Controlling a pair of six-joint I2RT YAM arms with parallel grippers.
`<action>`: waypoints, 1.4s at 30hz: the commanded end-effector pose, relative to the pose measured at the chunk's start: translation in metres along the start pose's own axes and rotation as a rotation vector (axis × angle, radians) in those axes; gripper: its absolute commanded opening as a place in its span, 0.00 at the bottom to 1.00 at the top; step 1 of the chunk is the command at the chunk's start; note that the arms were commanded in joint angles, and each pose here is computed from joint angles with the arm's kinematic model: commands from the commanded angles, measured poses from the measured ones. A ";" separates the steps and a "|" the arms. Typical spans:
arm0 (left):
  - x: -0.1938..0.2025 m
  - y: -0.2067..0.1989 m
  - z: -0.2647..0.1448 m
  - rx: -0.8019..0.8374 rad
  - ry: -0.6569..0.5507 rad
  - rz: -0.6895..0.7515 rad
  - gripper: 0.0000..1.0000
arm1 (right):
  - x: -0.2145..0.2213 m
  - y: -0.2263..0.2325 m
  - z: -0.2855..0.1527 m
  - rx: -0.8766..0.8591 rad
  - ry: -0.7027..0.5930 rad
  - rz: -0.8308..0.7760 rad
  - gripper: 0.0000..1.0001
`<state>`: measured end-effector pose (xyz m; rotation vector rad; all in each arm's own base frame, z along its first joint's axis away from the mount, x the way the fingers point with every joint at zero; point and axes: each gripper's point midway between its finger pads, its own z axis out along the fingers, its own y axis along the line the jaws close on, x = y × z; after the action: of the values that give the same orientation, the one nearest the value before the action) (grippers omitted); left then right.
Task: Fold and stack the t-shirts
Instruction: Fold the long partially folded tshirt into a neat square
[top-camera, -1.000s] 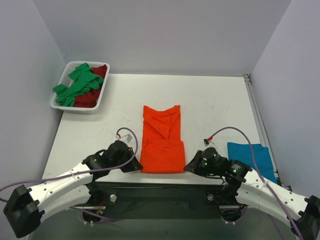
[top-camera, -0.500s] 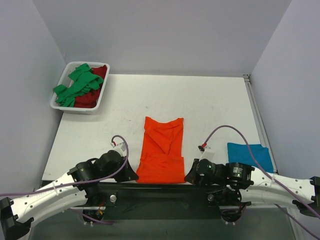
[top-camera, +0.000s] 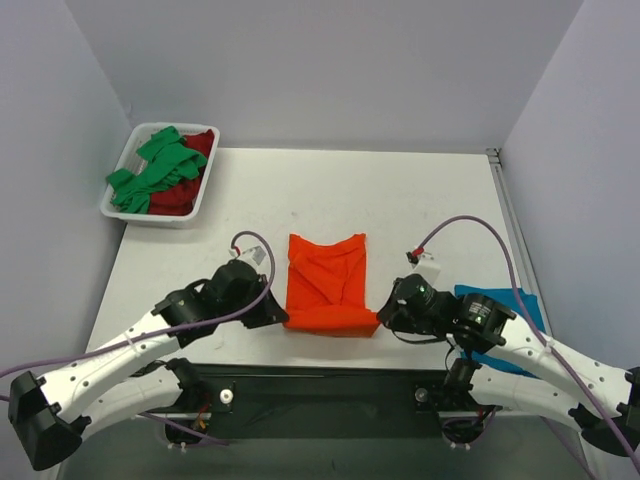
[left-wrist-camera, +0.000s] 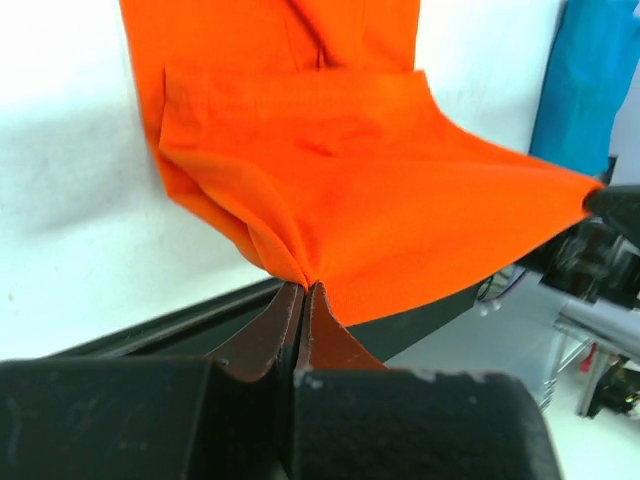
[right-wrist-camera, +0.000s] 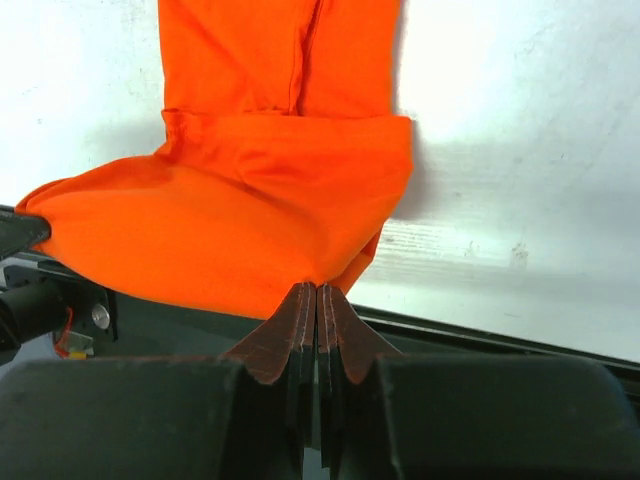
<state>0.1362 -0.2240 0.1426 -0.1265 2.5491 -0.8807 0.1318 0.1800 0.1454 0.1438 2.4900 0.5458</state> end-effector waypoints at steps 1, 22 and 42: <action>-0.036 -0.029 -0.001 0.103 -0.054 0.001 0.00 | -0.024 -0.005 -0.002 0.049 -0.017 -0.040 0.00; -0.232 -0.004 0.117 0.086 -0.131 -0.169 0.00 | -0.197 -0.007 0.145 -0.041 0.119 0.160 0.00; -0.248 0.065 0.133 -0.020 -0.214 -0.294 0.68 | -0.193 -0.035 0.183 0.095 0.098 0.104 0.56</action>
<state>0.4374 -0.1999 0.0959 -0.5484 2.3915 -0.9932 0.4202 0.1655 0.0760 0.3302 2.6576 0.5706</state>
